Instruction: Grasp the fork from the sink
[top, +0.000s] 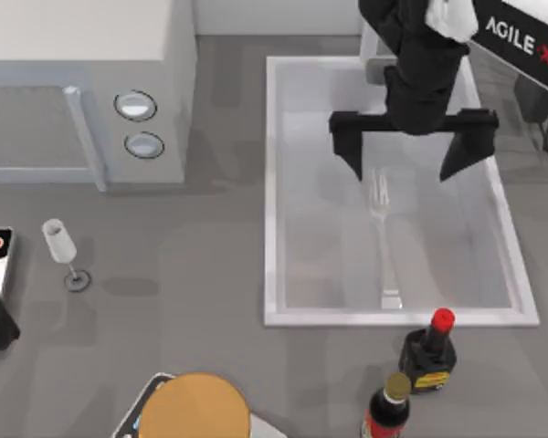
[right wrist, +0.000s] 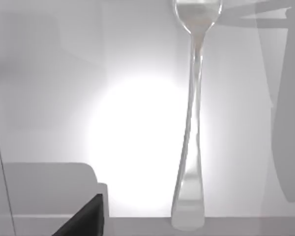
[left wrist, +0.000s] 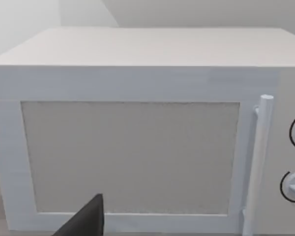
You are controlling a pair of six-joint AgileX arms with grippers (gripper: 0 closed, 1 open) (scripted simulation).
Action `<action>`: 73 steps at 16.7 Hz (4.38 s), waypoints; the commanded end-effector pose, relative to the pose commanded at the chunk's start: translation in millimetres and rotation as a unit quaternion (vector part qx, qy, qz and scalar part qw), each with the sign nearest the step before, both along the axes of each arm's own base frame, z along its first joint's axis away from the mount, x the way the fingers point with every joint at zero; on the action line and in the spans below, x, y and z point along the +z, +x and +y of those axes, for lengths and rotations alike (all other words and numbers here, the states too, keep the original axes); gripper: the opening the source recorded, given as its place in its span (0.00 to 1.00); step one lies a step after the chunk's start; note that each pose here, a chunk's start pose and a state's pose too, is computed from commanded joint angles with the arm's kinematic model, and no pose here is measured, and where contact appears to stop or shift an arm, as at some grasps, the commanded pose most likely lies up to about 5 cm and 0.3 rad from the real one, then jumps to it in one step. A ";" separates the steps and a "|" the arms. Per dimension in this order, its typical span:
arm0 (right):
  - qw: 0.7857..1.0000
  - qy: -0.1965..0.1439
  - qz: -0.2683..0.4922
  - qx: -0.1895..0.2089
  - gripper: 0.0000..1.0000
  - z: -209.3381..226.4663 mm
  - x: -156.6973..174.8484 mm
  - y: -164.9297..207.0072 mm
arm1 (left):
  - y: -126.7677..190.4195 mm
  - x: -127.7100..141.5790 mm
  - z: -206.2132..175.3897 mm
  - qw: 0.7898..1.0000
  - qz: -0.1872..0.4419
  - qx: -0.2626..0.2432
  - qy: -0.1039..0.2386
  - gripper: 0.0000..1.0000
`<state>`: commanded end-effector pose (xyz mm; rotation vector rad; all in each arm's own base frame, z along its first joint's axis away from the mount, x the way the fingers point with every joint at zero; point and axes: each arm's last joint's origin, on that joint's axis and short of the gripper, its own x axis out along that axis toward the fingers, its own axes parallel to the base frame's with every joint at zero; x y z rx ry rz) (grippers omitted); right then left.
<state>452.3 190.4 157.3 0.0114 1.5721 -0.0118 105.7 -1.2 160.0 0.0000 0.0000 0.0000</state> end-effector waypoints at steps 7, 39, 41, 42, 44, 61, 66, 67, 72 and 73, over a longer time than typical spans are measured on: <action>1.000 0.003 -0.008 0.002 1.00 4.2 -88.6 6.4 | 0.0 0.0 0.0 1.000 0.000 0.000 0.000 1.00; 1.000 0.000 -0.023 0.006 0.00 1.9 -121.9 3.7 | 0.0 0.0 0.0 1.000 0.000 0.000 0.000 1.00; 1.000 0.001 -0.025 0.006 0.00 3.5 -110.9 6.6 | 0.0 0.0 0.0 1.000 0.000 0.000 0.000 1.00; 1.000 0.001 -0.025 0.006 0.00 4.4 -100.9 8.6 | 0.0 0.0 0.0 1.000 0.000 0.000 0.000 1.00; 1.000 0.000 -0.023 0.006 0.00 5.7 -74.4 11.1 | 0.0 0.0 0.0 1.000 0.000 0.000 0.000 1.00; 1.000 0.001 -0.026 0.006 0.00 -32.7 48.6 -1.6 | 0.0 0.0 0.0 1.000 0.000 0.000 0.000 1.00; 1.000 -0.003 -0.009 0.004 0.00 -117.3 87.5 -45.7 | 0.0 0.0 0.0 1.000 0.000 0.000 0.000 1.00; 1.000 -0.003 -0.005 0.004 0.00 -134.2 93.1 -60.1 | 0.0 0.0 0.0 1.000 0.000 0.000 0.000 1.00; 1.000 -0.001 0.000 0.003 0.00 -192.7 110.9 -123.9 | 0.0 0.0 0.0 1.000 0.000 0.000 0.000 1.00; 1.000 0.000 -0.001 0.002 0.00 -198.2 112.0 -130.7 | 0.0 0.0 0.0 1.000 0.000 0.000 0.000 1.00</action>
